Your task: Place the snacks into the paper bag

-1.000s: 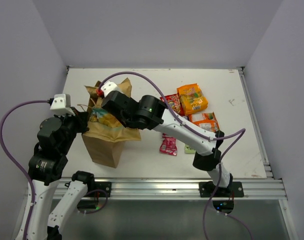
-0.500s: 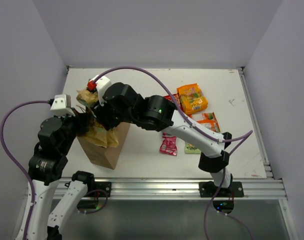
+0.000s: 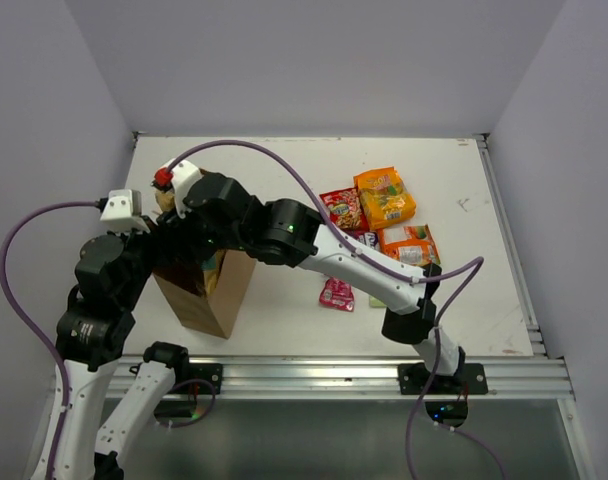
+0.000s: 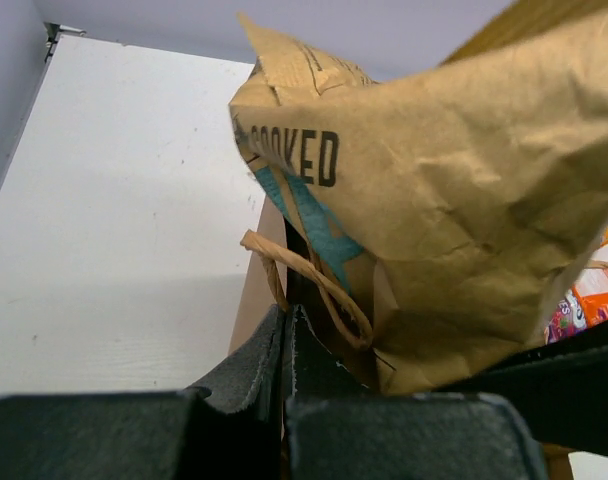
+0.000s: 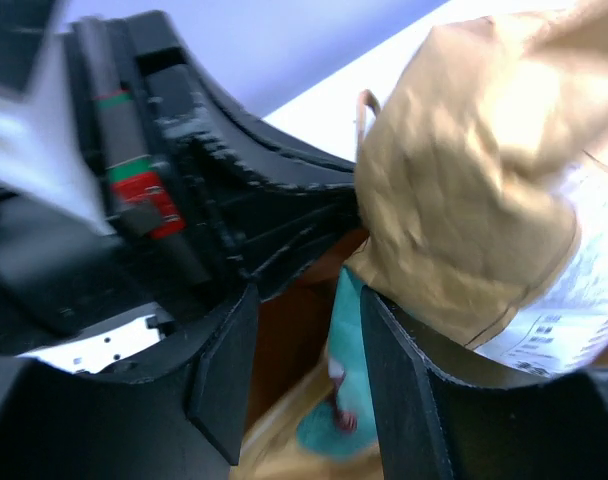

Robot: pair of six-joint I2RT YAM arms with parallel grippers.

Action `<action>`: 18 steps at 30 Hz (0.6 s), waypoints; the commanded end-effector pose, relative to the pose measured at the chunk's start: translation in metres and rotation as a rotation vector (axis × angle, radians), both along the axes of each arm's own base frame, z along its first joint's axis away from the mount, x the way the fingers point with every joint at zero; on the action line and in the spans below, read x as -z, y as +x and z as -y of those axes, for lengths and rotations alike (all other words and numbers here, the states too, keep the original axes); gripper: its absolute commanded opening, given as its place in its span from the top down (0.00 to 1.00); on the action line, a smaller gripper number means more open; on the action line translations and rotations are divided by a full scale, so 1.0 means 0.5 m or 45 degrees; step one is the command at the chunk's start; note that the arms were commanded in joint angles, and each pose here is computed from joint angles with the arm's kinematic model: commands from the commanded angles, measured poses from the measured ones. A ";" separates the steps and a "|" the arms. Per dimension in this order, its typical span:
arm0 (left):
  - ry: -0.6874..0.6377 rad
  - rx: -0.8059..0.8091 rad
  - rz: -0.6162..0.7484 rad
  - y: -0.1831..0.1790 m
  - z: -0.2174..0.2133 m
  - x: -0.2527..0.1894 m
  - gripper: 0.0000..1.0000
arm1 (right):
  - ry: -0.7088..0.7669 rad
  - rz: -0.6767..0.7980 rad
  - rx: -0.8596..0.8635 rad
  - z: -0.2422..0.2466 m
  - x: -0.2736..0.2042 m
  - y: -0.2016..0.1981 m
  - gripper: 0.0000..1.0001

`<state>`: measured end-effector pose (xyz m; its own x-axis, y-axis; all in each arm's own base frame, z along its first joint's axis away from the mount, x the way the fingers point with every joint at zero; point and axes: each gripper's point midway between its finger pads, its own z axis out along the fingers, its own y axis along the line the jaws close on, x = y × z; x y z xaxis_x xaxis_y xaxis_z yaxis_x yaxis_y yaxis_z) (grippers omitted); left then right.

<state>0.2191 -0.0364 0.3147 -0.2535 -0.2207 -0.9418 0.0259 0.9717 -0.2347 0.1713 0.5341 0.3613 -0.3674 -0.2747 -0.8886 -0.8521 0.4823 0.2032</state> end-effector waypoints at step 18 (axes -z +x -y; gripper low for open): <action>0.075 -0.257 0.089 -0.012 -0.079 -0.032 1.00 | 0.093 0.397 0.662 0.457 -0.277 0.055 0.35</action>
<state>0.2157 -0.0182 0.3165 -0.2204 -0.2163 -0.9511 -0.0604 0.9762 -0.2081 0.1798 0.3638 0.4980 -0.2040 -0.0472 -0.9778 -0.7034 0.7017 0.1129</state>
